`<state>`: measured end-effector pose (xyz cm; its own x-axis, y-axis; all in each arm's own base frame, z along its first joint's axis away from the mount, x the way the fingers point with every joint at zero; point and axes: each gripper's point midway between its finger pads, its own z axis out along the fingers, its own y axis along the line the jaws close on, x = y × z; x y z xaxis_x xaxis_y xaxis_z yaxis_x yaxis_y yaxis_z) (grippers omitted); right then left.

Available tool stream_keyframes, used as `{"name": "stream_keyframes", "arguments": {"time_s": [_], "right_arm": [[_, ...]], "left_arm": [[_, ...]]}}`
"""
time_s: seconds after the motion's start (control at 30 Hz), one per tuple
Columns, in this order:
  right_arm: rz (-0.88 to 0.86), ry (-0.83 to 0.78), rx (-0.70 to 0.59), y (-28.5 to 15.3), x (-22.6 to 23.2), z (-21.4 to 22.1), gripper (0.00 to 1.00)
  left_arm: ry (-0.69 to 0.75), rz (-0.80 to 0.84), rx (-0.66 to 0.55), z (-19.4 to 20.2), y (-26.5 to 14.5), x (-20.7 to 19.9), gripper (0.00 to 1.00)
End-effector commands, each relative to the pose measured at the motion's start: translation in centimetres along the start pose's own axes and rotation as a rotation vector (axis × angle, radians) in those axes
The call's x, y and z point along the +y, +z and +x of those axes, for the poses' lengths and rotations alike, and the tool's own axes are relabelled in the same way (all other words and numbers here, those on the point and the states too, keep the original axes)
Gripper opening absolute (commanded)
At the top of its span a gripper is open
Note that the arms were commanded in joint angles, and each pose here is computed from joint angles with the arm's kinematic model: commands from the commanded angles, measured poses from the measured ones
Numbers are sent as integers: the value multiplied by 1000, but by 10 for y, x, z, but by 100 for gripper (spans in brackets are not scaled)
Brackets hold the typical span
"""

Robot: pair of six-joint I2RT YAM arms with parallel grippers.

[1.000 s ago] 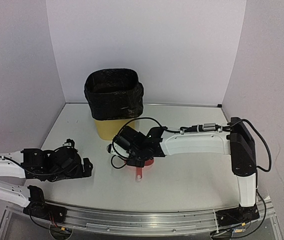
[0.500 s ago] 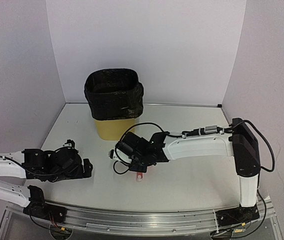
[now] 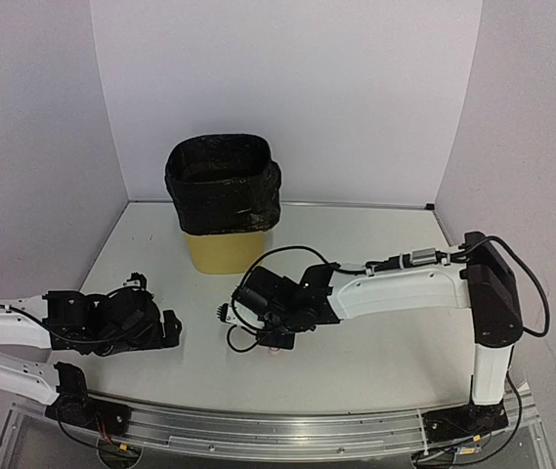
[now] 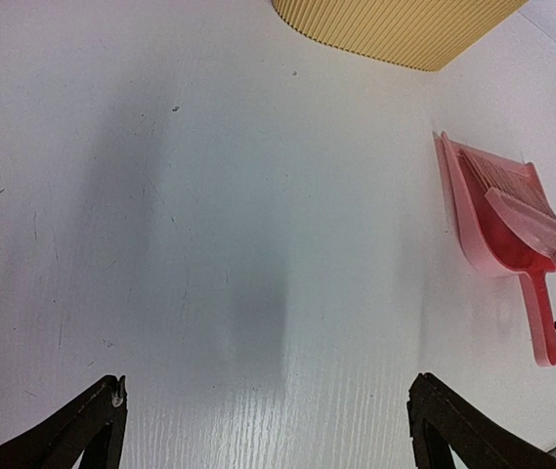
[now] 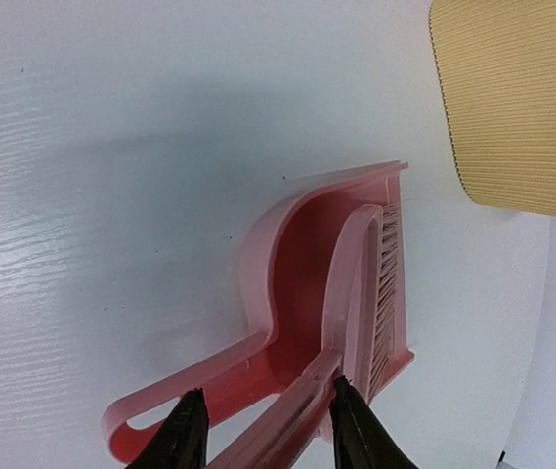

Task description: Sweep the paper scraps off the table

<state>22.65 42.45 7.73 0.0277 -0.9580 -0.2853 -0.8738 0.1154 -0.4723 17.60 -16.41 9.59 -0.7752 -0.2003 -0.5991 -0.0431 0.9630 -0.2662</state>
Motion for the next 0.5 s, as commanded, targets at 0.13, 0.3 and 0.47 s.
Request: {"name": "stream_keyframes", "arguments": {"time_s": [0.13,0.3,0.47], "right_arm": [[-37,65,-100,-40,-2,-13,58],[-65,76,-128,-50,2,-14,68],[-142,87,-172,-62,14,-17,71]], "left_arm": [[5,-19,-14,-4,-1,4,100],[6,-20,-13,-4,-2,4,100],[7,-20,-11,-4,-3,4,100]]}}
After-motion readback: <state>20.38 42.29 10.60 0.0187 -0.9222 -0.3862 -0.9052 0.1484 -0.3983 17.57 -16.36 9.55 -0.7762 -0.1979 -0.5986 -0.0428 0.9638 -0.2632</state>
